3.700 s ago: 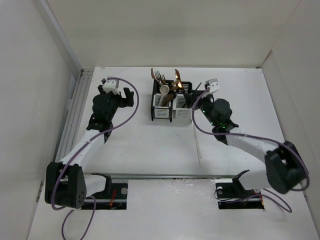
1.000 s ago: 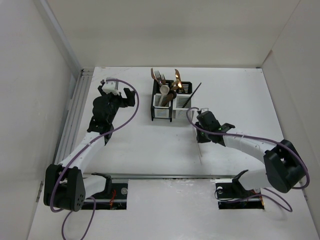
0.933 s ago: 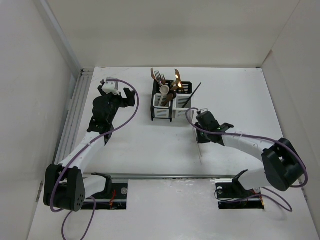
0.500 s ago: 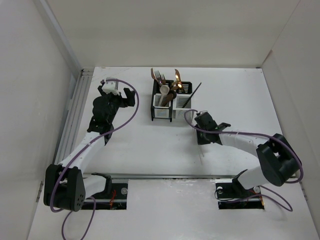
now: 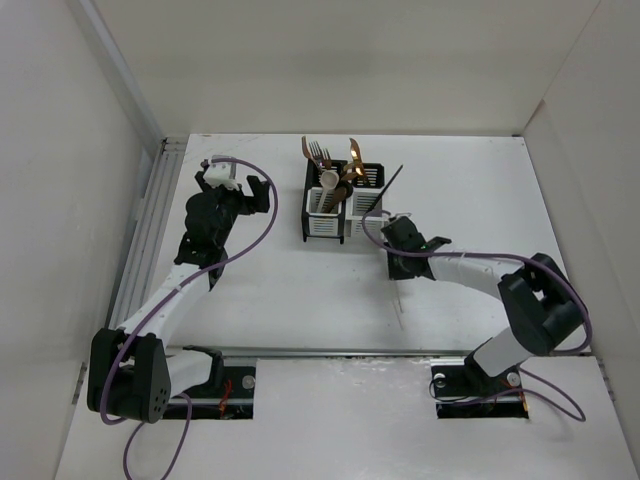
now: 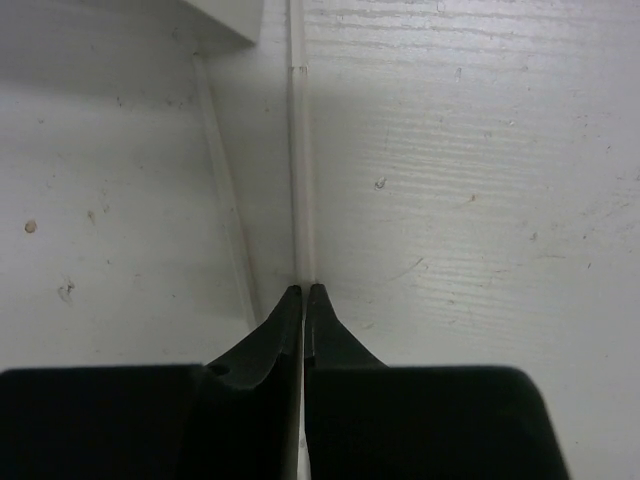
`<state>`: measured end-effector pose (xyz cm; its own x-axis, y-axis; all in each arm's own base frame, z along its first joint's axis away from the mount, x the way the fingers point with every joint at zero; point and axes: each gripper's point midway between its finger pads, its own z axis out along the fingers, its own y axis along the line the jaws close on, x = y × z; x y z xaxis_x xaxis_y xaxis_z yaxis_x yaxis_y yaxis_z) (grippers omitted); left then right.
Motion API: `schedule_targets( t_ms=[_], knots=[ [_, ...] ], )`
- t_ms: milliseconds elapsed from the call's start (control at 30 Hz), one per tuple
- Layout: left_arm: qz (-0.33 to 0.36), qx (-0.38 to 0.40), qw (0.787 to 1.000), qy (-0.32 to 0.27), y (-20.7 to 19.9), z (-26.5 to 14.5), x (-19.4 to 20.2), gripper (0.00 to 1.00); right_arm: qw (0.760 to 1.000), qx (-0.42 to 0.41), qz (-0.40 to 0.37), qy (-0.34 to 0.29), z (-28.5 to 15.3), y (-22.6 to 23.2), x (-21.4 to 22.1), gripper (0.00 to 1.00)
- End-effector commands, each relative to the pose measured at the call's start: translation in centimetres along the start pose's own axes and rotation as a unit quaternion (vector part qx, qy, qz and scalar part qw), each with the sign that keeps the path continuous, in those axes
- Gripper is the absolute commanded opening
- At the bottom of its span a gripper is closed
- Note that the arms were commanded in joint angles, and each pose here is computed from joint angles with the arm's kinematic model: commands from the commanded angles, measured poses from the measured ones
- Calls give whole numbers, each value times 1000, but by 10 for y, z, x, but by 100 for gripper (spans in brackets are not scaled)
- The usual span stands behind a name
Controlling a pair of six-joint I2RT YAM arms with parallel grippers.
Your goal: Sort the eating utensils into containers
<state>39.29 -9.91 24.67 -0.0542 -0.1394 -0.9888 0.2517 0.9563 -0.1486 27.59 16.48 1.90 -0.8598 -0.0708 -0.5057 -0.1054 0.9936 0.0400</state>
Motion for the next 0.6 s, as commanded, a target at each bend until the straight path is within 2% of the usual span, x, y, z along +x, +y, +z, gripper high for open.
schedule_targets(
  t_ms=[0, 100, 267, 300, 400, 567],
  knots=[
    [5, 1, 1000, -30, -2, -5, -16, 86, 999, 12, 13, 39, 5, -8, 33, 0],
    [5, 1, 1000, -30, -2, -5, -16, 87, 999, 10, 44, 28, 1, -11, 33, 0],
    [5, 1, 1000, -30, -2, -5, -16, 87, 996, 19, 85, -38, -30, -19, 6, 0],
    [5, 1, 1000, -30, -2, -5, -16, 87, 992, 54, 92, -61, -38, -35, -5, 0],
    [5, 1, 1000, -30, -2, -5, -16, 87, 981, 74, 115, -141, -73, -52, -41, 0],
    [5, 1, 1000, -30, -2, -5, -16, 87, 952, 41, 125, -278, -129, -57, -99, 0]
  ],
)
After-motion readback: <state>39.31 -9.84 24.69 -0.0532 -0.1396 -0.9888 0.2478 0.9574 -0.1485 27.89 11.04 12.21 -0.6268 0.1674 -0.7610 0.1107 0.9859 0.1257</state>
